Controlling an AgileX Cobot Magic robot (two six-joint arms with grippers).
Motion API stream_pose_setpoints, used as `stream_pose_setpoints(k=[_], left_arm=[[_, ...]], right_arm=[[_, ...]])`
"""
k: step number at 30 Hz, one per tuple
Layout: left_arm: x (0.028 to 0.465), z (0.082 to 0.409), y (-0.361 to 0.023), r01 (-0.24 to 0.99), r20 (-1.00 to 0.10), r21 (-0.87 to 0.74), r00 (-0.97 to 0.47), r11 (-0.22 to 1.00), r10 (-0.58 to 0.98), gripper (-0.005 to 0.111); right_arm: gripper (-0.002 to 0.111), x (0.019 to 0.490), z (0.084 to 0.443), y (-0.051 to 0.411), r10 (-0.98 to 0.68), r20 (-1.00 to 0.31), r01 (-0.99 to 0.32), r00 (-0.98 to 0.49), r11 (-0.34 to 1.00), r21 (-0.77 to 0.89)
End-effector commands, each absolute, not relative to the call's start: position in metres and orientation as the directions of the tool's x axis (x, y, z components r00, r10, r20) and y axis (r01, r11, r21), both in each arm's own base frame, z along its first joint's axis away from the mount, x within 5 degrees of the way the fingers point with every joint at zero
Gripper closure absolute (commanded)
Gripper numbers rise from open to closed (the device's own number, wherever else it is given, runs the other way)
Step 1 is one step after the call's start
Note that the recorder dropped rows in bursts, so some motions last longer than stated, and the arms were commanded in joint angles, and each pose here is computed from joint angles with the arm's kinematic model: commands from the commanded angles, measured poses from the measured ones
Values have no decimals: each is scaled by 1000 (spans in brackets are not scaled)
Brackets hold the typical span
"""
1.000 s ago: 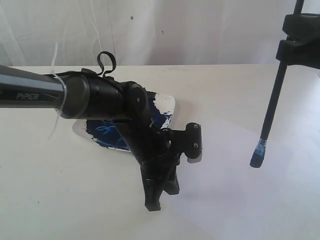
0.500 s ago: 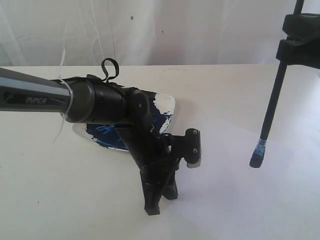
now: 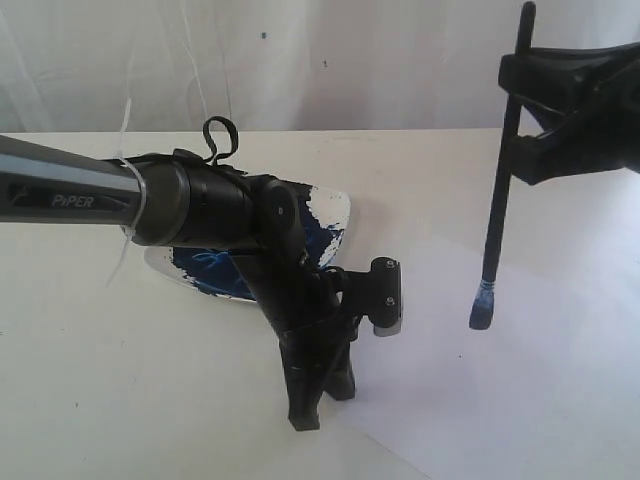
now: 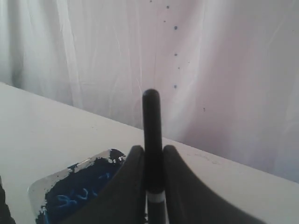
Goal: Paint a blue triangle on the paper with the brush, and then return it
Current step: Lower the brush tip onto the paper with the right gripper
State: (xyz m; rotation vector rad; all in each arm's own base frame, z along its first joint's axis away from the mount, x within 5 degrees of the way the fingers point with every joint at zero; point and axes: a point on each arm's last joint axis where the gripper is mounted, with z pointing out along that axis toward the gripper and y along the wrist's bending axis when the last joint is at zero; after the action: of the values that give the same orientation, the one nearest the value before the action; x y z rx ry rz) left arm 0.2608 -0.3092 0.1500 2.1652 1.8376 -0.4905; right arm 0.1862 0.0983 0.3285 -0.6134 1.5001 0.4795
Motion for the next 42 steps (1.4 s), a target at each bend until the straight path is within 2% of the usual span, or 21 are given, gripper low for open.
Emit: stream_pose_setpoints(k=[1,4,7,19,42], left_arm=[[255,149,-310,980,-406,-68,146,-189,902,107],[255,149,-309,979,-404,-72,146,-191,903,107],[255,149,-309,979,-404,-72,146,-191,903,107],[254,149,-309,979,-404,-74,146,-191,903,107],[255,149,-309,979,-404,-72,146,-191,903,107]], right_arm=[[108,196,321,110,-41,-997,-716,67,694,-76],[108,207,316,115,44,-997,-737,59,676,-14],[108,221,299,120,38,-999,-742,3,670,23],[108,239,274,129,39,-999,-767,-23,640,42],[108,244,271,117,-96,-995,-660,-31,749,-52]])
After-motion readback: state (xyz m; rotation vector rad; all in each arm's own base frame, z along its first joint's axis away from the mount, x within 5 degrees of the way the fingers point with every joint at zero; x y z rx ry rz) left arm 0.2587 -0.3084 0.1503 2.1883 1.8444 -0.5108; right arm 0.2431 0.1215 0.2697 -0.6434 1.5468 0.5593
